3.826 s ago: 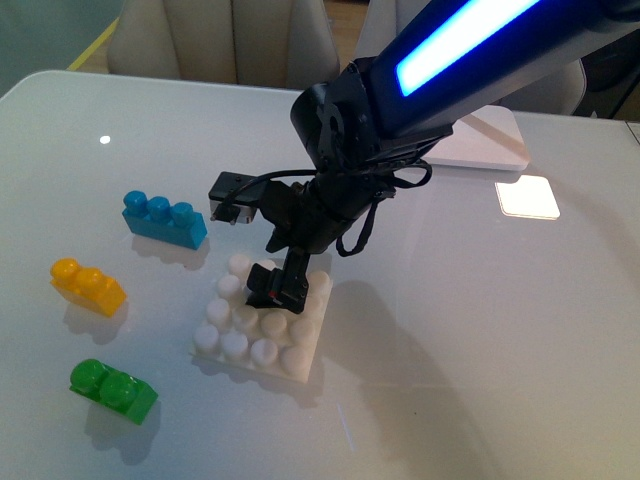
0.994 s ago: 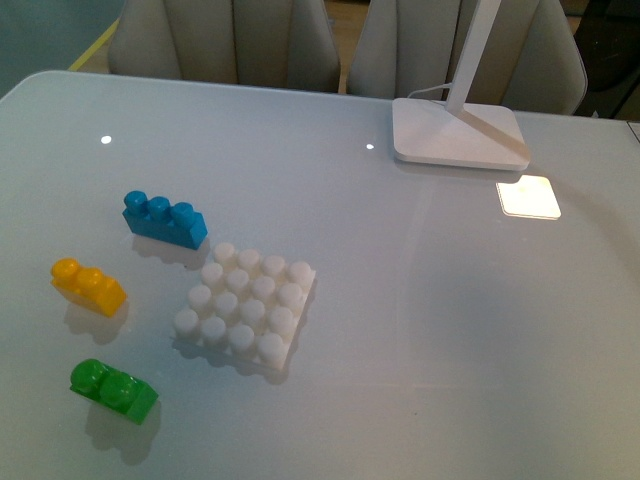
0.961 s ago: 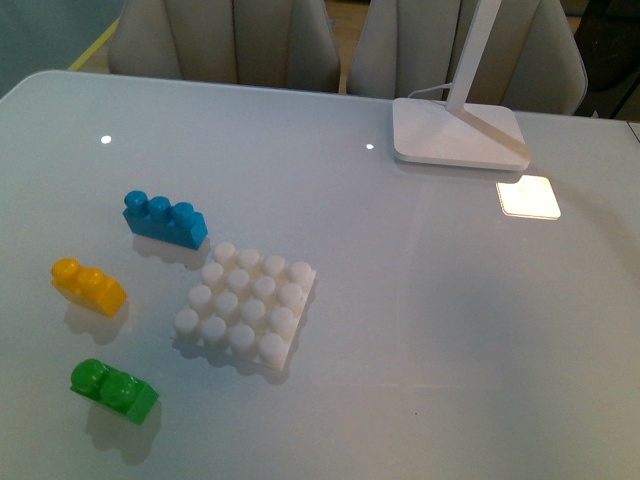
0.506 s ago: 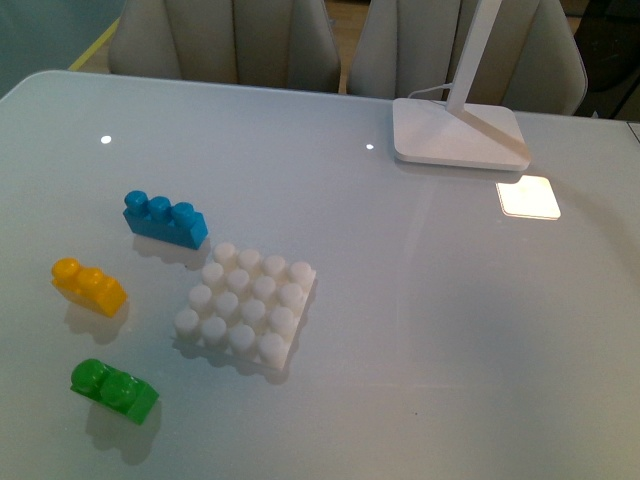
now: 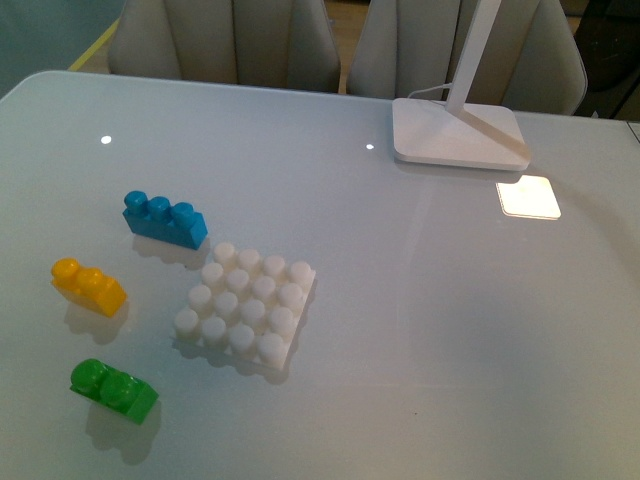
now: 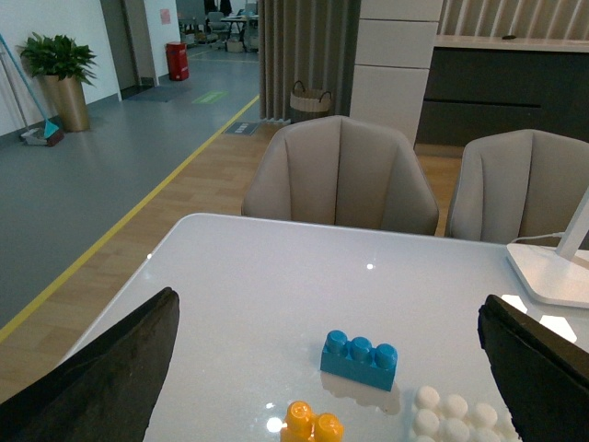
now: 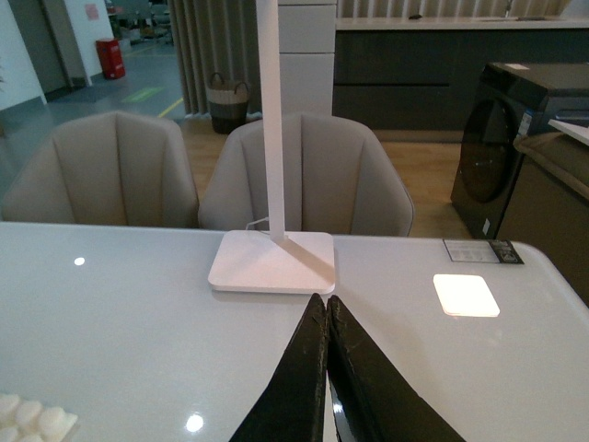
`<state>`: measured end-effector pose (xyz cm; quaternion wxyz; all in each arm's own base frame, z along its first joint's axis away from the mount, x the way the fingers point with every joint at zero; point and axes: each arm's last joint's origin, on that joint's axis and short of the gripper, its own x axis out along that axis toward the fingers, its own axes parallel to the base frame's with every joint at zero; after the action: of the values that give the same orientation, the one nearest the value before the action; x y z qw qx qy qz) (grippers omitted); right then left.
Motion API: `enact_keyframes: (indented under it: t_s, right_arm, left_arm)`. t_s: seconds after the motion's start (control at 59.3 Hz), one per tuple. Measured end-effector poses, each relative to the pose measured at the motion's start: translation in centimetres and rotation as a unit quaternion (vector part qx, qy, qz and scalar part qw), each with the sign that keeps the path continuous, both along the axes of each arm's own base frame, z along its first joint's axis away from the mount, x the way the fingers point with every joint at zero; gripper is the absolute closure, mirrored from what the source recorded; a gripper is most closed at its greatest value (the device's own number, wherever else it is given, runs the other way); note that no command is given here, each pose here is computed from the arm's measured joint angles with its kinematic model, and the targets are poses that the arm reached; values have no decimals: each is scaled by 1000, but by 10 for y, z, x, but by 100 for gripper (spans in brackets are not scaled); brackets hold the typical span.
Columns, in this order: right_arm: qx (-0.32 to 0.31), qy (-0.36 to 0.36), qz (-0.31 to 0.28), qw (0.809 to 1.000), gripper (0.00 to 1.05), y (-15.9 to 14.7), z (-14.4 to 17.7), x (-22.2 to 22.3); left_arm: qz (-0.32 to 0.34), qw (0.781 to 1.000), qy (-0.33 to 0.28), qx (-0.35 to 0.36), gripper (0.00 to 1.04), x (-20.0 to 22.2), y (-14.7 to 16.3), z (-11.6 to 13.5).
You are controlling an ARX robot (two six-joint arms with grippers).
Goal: Insert yellow block into base center
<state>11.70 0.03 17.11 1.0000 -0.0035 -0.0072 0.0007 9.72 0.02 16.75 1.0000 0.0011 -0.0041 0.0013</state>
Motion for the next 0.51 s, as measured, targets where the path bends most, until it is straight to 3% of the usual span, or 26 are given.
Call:
enact_keyframes:
  t_s: [0.506]
  right_arm:
    - [0, 6, 0, 1000, 103, 0, -4, -19]
  left_arm:
    - [0, 1000, 0, 0, 7, 0, 0, 0]
